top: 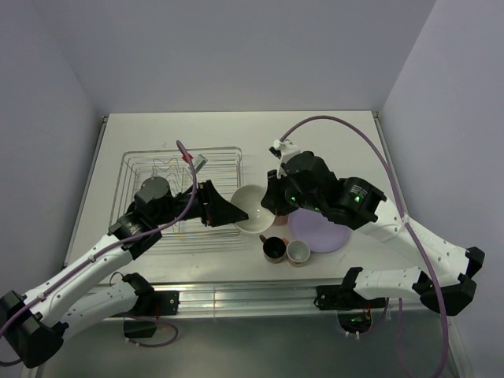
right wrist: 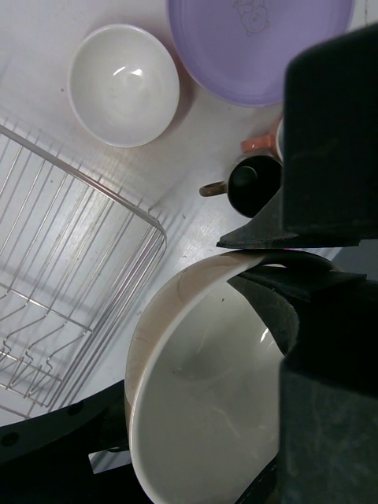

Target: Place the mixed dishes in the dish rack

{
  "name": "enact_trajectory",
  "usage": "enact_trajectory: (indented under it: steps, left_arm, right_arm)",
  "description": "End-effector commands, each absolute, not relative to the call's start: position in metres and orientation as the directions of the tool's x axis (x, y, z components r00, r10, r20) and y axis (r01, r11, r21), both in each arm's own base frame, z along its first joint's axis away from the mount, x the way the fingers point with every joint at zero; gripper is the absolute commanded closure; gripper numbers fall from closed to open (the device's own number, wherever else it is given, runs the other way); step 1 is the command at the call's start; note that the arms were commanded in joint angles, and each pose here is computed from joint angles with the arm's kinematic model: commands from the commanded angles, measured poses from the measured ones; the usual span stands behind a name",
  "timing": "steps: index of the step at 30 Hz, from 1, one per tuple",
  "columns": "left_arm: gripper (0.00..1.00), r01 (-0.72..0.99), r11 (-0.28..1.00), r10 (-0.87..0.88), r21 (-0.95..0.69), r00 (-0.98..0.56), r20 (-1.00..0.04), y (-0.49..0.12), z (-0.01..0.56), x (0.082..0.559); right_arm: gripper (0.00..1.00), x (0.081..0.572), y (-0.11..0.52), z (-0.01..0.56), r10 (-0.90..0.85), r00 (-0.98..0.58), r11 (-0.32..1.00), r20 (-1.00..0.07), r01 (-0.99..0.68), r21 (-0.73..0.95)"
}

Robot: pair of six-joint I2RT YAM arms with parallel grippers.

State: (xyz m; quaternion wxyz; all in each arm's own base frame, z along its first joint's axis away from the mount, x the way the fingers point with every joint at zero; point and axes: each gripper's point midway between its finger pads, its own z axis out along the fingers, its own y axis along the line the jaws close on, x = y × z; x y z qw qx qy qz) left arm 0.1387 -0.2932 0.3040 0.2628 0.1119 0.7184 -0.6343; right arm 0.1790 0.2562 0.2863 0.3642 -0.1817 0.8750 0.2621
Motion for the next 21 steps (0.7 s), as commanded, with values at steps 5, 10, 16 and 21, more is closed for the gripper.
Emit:
enact_trajectory:
  steps: [5, 10, 16, 21]
  left_arm:
    - [0.66, 0.563, 0.088, -0.206, -0.822, -0.797, -0.568, -0.298, 0.339, 0.140]
    - [0.91, 0.562, 0.100, -0.222, -0.821, -0.792, -0.569, -0.299, 0.338, 0.144]
    - [1.00, 0.563, 0.143, -0.259, -0.814, -0.772, -0.580, -0.294, 0.336, 0.149]
    - [1.00, 0.561, 0.174, -0.268, -0.809, -0.764, -0.587, -0.291, 0.332, 0.152]
  right_arm:
    - [1.00, 0.192, 0.276, 0.317, -0.040, -0.616, 0.753, -0.787, -0.536, 0.382]
    - [1.00, 0.194, 0.280, 0.316, -0.047, -0.614, 0.748, -0.788, -0.544, 0.379]
    - [0.95, 0.197, 0.279, 0.315, -0.044, -0.610, 0.758, -0.791, -0.536, 0.371]
    - [0.88, 0.201, 0.276, 0.314, -0.033, -0.609, 0.771, -0.792, -0.520, 0.368]
